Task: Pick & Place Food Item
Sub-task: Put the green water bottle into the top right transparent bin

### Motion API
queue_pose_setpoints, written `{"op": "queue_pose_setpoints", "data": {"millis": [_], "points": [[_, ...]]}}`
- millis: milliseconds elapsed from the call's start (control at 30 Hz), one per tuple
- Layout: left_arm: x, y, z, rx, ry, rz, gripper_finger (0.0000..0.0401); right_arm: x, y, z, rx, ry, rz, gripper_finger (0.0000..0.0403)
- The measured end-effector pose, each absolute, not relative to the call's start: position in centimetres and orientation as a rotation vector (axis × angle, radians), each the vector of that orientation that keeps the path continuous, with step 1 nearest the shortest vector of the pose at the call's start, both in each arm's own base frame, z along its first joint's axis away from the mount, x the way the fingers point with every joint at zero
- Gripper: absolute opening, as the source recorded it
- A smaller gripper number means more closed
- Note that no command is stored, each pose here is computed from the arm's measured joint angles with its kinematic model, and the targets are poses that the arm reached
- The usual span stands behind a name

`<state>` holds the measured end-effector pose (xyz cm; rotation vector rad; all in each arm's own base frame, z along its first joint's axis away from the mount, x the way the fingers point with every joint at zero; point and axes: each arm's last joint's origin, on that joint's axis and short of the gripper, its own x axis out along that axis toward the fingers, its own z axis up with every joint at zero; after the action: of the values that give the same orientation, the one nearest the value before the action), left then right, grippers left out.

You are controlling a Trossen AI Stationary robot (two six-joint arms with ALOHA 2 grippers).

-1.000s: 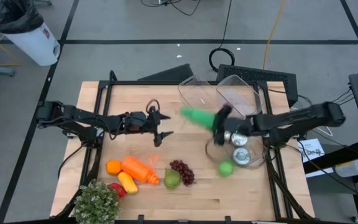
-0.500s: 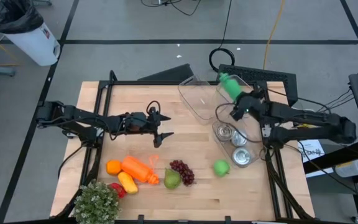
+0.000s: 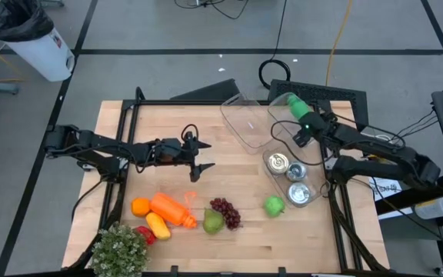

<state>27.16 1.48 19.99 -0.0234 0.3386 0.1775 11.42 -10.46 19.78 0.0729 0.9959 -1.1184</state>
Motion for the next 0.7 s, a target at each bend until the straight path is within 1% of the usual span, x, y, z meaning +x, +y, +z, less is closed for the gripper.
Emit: {"op": "queue_pose_setpoints", "data": {"millis": [200, 300, 700], "points": [[27.16, 1.48, 19.99, -0.031, 0.338, 0.179, 0.0351, 11.44, -10.58, 18.91, 0.017, 0.996, -1.09, 0.03], [27.16, 1.48, 19.98, -0.032, 0.338, 0.179, 0.0351, 11.47, -10.59, 18.82, 0.017, 0.988, -1.091, 0.0311], [27.16, 1.49, 19.99, -0.032, 0.337, 0.179, 0.0351, 11.51, -10.62, 18.81, 0.001, 0.994, -1.081, 0.0317]]}}
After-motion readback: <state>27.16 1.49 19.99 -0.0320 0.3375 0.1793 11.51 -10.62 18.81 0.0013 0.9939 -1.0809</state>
